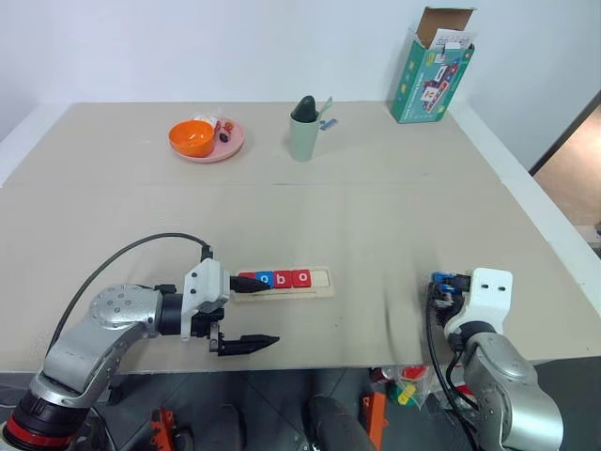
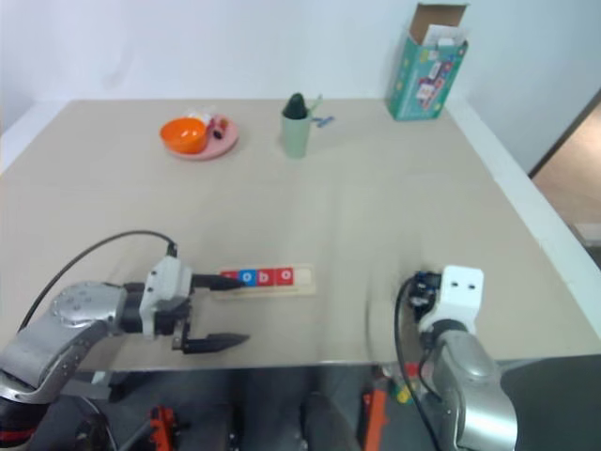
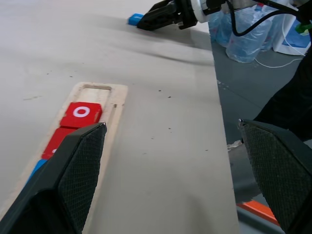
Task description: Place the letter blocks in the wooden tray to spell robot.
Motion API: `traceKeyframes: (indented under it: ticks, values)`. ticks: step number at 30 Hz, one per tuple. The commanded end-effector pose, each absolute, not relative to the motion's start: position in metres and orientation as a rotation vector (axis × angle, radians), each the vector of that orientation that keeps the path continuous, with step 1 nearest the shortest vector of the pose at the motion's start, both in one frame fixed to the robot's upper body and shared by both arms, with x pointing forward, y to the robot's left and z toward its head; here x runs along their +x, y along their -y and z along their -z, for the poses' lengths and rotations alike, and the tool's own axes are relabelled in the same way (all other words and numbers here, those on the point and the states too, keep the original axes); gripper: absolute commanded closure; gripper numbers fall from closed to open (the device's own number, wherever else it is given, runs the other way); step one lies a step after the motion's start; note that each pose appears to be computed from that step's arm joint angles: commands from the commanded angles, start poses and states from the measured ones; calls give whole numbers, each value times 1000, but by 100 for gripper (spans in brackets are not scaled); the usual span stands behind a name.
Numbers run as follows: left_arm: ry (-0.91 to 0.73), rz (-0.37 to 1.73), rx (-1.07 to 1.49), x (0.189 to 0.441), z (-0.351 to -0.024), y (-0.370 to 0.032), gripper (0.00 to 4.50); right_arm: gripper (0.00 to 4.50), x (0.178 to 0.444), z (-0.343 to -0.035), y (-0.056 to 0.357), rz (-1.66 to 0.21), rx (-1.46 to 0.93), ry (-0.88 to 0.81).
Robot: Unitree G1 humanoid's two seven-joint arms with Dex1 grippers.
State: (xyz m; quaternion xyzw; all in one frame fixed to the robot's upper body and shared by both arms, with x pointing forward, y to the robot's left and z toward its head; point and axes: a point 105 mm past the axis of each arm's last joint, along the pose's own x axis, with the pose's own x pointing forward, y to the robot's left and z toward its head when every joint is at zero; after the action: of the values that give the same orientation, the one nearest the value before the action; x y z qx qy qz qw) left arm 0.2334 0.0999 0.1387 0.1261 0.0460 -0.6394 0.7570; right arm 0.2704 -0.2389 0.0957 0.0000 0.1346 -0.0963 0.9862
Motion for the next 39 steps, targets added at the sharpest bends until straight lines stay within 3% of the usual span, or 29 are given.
traceKeyframes:
  ticks: [1,11,24,26,32,33,36,39]
  values:
    - [-70,1409,292,232,-143,-98,0,332,276,-112,218,98,2,-204]
    - [-77,1407,291,232,-141,-97,0,332,282,-131,135,-229,-40,-233]
    - [-84,1368,289,231,-141,-101,0,332,287,-123,117,-334,-46,-331]
    - [-87,1367,292,230,-141,-101,0,228,286,-122,114,-349,-36,-335]
    - [-85,1369,296,232,-141,-101,0,27,307,-154,140,-309,-60,-226]
    - [-84,1369,297,233,-141,-101,0,6,313,-164,147,-323,-85,-205]
    - [-79,1370,300,235,-142,-100,0,6,333,-189,162,-479,-174,-168]
    - [-59,1376,292,238,-143,-97,0,6,326,-170,146,-938,-400,-261]
